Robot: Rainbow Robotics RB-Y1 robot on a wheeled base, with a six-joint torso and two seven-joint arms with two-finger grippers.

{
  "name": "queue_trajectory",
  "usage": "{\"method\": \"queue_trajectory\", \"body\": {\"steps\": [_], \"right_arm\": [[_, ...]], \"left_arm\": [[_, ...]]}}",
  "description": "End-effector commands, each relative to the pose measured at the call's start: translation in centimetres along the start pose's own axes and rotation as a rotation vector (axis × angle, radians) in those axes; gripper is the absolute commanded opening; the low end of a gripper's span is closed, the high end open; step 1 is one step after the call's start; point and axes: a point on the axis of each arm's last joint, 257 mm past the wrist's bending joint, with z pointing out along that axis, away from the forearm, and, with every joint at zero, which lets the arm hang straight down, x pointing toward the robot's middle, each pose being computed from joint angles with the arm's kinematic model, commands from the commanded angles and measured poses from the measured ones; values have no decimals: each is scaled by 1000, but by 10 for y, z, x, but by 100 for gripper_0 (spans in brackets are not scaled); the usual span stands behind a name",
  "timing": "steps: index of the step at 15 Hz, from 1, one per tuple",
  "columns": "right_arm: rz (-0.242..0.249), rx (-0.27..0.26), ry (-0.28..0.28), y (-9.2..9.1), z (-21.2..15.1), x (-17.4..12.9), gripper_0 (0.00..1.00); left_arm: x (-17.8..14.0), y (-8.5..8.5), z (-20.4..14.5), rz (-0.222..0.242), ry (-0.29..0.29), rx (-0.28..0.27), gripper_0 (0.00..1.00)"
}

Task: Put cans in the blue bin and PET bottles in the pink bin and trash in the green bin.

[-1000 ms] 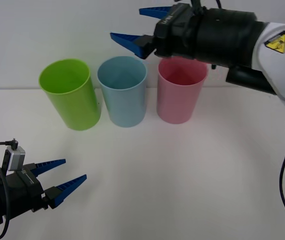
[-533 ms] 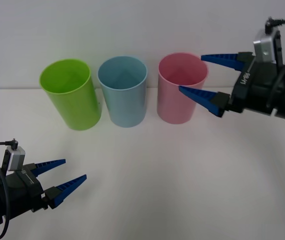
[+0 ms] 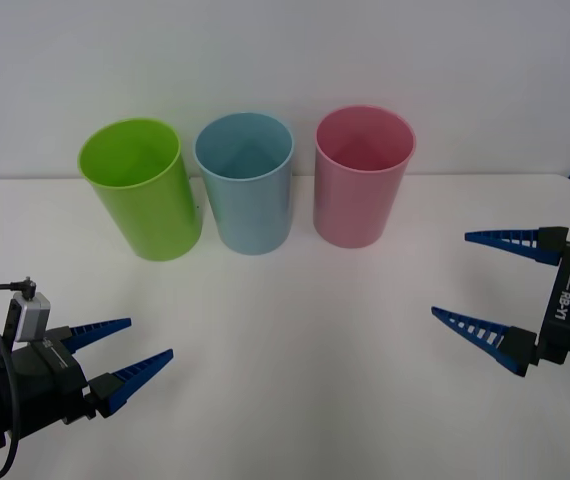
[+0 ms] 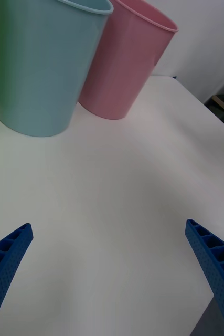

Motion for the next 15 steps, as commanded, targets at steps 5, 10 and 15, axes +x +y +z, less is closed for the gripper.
{"method": "queue_trajectory", "body": {"steps": [5,10,15], "right_arm": [[-39,-78,43,30,-23,60,100],[-42,-118,71,43,-38,81,100],[-54,-147,107,55,-44,94,100]], "left_arm": [[0,0,0,0,0,0,100],[0,0,0,0,0,0,100],[0,0,0,0,0,0,100]]}}
